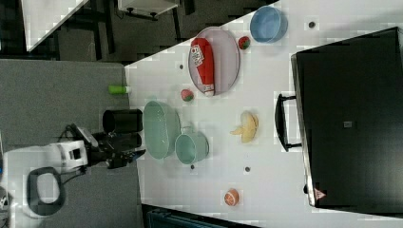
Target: Pick Banana and place it in mug.
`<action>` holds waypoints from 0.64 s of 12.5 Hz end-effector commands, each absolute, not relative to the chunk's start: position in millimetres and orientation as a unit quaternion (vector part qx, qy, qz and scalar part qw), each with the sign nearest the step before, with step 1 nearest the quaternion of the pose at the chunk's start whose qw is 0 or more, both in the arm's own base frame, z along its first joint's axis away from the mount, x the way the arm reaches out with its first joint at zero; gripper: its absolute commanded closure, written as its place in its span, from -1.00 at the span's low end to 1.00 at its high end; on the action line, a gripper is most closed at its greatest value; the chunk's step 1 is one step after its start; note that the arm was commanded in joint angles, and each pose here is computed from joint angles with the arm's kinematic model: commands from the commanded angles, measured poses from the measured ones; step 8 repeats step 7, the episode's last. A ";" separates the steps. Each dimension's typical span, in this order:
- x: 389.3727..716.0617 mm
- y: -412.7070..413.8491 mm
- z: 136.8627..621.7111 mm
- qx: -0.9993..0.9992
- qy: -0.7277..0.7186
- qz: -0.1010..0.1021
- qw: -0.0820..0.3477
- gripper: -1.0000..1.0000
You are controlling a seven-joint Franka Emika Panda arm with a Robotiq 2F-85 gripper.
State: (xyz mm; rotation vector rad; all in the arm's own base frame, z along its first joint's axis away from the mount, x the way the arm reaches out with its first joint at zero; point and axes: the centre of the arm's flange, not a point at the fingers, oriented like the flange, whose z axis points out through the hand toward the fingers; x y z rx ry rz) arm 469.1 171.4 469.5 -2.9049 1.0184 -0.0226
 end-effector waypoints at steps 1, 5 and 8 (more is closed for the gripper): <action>482.2 101.8 516.0 -0.929 0.368 -0.002 0.039 -1.00; 490.8 23.2 558.7 -0.913 0.406 -0.033 0.012 -1.00; 489.2 -6.9 567.3 -0.908 0.418 -0.034 0.010 -1.00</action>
